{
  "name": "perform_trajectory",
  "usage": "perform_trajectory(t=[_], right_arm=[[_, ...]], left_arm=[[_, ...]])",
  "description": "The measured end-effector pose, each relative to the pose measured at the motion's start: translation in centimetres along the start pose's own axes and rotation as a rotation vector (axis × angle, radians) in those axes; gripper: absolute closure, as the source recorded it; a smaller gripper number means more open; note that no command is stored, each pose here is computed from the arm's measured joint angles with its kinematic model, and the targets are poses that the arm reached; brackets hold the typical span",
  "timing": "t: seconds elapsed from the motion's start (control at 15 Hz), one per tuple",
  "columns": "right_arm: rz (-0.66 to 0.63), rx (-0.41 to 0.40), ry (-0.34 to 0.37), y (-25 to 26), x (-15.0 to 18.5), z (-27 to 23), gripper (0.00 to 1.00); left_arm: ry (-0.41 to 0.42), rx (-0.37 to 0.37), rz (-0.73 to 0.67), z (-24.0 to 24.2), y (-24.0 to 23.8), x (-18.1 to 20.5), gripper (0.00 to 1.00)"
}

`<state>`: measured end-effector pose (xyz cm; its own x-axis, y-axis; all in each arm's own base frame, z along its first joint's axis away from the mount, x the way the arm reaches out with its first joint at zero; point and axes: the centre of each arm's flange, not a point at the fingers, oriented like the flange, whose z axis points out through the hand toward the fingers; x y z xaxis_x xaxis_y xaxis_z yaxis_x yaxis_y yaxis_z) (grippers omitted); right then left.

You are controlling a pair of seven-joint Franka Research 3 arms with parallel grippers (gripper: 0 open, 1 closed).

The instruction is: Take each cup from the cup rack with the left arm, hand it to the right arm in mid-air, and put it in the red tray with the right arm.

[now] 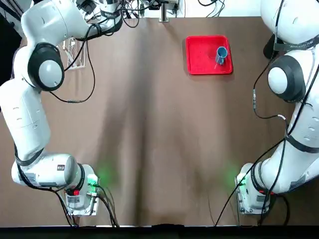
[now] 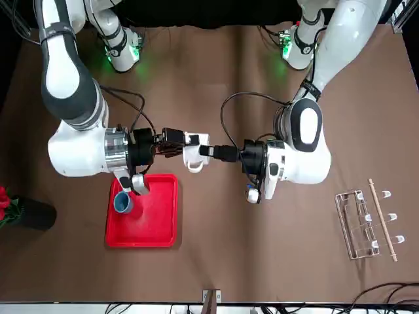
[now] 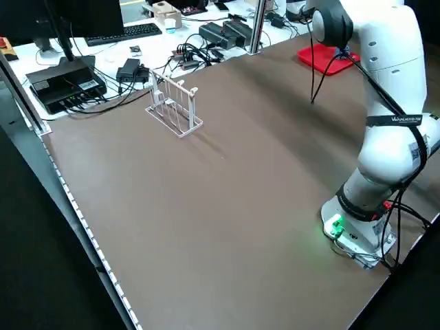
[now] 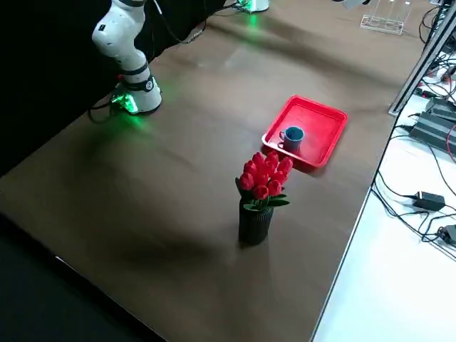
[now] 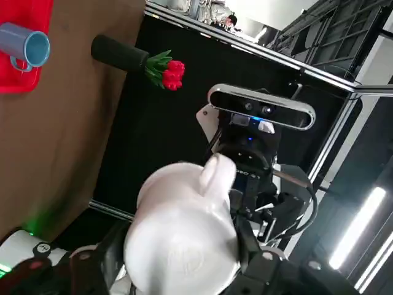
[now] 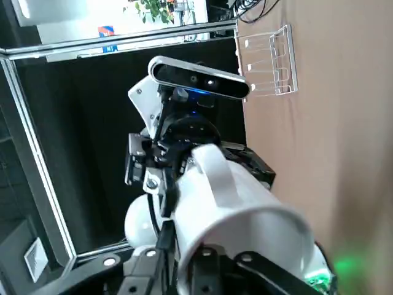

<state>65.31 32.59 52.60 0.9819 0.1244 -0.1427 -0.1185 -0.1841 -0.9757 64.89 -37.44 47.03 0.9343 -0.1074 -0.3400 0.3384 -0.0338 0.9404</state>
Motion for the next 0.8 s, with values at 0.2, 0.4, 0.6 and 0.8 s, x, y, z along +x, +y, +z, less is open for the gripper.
perform_trajectory(t=[0.2,0.4,0.6,0.8], right_arm=[[0.029,0.003,-0.005,0.1,0.1,-0.2,0.9],[0.052,-0.002,0.01,0.6,0.6,-1.7,0.9],[0.058,-0.033,0.039,1.7,1.5,-4.2,0.9],[0.05,-0.193,0.058,4.2,2.2,-6.2,0.9]], left_arm=[[0.004,-0.001,0.015,0.1,0.1,0.0,0.11],[0.028,-0.012,0.025,-1.4,0.9,0.5,0.02],[0.071,-0.008,0.054,-4.4,2.1,1.4,0.0],[0.129,0.147,0.132,-8.3,3.0,1.8,0.0]])
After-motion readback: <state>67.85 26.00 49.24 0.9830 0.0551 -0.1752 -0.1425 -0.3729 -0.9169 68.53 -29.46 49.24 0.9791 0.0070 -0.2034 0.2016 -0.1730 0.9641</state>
